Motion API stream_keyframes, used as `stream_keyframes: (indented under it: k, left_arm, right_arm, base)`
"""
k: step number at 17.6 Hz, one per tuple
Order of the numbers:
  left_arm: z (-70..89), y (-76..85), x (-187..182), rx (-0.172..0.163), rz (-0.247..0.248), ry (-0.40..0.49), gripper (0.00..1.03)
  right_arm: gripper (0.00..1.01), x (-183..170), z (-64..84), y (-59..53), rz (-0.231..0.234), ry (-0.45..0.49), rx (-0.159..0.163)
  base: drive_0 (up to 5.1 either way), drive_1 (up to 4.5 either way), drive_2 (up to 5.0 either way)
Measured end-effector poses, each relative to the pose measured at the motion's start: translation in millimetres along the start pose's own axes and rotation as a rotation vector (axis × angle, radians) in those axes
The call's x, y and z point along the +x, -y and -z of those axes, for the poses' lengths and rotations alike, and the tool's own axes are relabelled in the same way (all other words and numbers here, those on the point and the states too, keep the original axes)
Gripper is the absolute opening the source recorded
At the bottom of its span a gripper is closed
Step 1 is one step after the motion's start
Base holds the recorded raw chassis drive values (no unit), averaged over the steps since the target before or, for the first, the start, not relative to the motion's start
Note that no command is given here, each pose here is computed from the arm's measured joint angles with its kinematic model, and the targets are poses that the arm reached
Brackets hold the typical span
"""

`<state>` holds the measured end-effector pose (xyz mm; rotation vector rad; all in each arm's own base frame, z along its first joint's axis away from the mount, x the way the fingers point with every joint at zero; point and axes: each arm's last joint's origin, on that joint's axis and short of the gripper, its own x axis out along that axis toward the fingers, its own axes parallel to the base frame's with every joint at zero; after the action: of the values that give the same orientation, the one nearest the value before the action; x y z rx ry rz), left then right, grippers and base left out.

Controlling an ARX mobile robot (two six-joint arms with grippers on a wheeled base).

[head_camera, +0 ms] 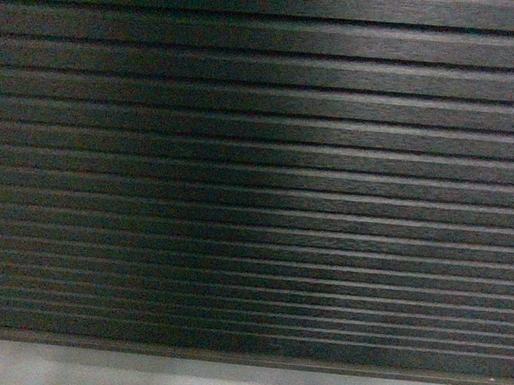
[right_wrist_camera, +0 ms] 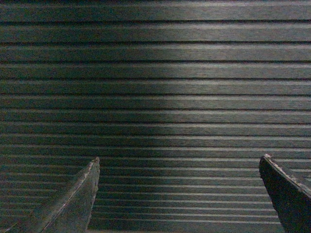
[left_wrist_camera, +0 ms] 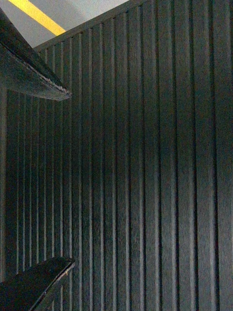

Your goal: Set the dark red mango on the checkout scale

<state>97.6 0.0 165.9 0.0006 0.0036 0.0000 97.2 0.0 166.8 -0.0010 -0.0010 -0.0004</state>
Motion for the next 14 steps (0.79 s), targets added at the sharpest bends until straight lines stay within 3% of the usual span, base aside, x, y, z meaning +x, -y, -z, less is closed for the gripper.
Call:
stream_keyframes:
  k: [14]
  left_arm:
    - [-0.3, 0.0, 0.0, 0.000, 0.000, 0.002, 0.98]
  right_arm:
    - [0.98, 0.0, -0.2, 0.0, 0.001, 0.002, 0.001]
  base:
    - [0.0, 0.00, 0.0]
